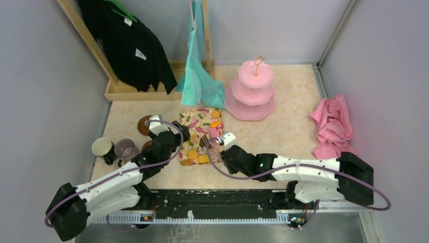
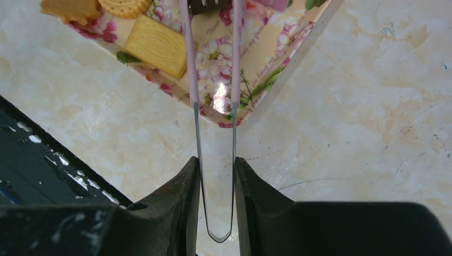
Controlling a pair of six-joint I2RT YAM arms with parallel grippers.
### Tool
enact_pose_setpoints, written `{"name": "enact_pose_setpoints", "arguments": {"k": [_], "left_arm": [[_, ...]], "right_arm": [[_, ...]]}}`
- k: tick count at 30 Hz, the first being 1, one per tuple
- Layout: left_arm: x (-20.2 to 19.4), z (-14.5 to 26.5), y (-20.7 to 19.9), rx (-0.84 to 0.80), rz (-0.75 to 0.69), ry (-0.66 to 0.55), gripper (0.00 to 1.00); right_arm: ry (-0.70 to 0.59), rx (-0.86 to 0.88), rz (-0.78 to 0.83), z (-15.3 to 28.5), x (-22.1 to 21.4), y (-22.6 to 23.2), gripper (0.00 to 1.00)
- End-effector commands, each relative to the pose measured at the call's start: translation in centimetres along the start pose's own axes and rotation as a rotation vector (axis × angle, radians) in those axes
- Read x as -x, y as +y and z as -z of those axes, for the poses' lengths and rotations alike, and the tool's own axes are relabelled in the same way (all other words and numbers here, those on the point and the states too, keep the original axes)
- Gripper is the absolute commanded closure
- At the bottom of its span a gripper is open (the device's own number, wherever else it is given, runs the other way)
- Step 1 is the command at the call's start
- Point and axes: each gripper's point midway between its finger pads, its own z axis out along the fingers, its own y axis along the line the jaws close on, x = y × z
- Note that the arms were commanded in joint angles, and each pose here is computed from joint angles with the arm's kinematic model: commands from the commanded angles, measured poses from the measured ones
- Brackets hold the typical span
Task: Serve the afternoon tea
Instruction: Pick up the desert from the tray.
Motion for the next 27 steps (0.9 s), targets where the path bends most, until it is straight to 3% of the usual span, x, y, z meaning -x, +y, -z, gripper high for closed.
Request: {"name": "enact_pose_setpoints", "arguments": {"k": [1, 27], "left_arm": [[0.1, 0.2, -0.1, -0.009, 0.017, -0.005, 0.01], [0.3, 0.2, -0.2, -0.010, 0.023, -0.013, 0.01]], "right_arm": [[-0.123, 0.029, -0.055, 1.4, 4.0, 0.6, 1.00], [-0.244, 0.040, -0.114, 7.0, 7.0, 0.1, 1.00]]}}
